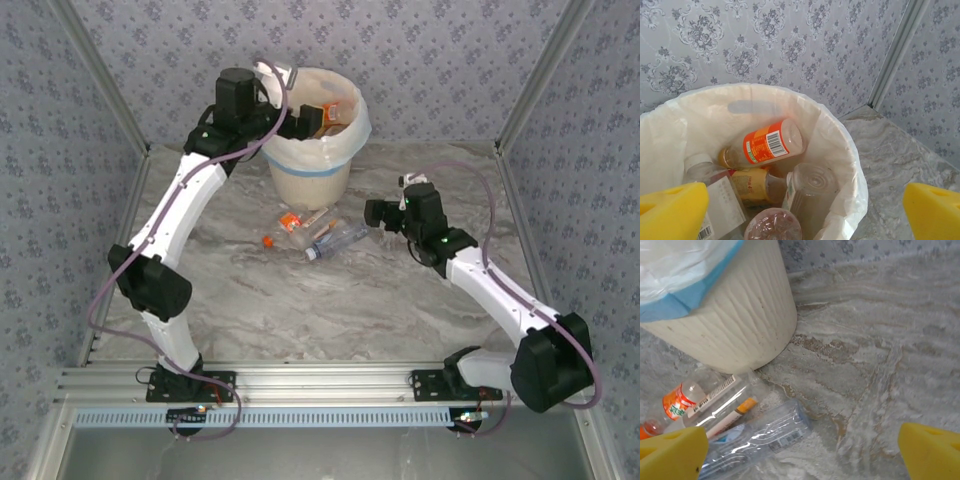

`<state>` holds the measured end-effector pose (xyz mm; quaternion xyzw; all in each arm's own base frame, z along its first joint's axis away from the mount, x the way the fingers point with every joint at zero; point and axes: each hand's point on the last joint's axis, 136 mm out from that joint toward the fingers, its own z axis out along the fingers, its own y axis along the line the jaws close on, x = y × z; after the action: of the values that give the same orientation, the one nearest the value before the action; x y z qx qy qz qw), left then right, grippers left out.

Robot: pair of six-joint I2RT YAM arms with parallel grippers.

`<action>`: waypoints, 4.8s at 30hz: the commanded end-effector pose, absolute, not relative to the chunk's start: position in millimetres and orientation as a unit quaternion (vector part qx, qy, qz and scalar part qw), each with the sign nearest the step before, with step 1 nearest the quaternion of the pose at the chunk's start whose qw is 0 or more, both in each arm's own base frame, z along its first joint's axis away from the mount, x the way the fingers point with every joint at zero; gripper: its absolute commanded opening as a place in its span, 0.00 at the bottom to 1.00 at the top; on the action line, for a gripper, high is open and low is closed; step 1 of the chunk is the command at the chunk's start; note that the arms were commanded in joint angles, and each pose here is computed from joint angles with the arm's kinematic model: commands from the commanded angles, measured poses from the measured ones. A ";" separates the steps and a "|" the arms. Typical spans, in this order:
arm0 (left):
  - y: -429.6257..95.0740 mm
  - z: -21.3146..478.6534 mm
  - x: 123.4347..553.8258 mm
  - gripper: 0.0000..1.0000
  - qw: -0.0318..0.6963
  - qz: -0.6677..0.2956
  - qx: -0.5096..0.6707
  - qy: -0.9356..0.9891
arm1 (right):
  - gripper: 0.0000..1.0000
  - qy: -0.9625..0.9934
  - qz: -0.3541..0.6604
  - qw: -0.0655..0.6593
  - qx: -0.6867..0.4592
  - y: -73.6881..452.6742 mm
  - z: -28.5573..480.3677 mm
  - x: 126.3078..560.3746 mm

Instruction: Put the plastic bottles in the bin

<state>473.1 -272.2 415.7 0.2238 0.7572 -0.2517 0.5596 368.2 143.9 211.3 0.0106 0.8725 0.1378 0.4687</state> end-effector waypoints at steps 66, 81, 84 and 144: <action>-89.4 263.6 368.4 0.99 0.486 -0.174 -0.128 0.847 | 0.47 0.870 0.116 0.307 0.368 200.5 46.0 385.8; -94.6 239.1 375.6 1.00 0.455 -0.177 -0.140 0.861 | 0.35 0.865 0.171 0.405 0.242 200.2 120.4 382.0; -95.1 235.4 376.0 0.99 0.451 -0.178 -0.142 0.863 | 0.35 0.854 0.184 0.434 0.221 201.4 146.4 384.6; -88.0 221.2 358.1 1.00 0.418 -0.175 -0.160 0.877 | 0.35 0.768 0.159 0.616 -0.069 218.7 418.8 583.5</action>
<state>362.9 -91.0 219.6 -0.1550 0.8780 -0.1737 0.4183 582.4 216.9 431.4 -0.0442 0.7517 0.1995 0.6271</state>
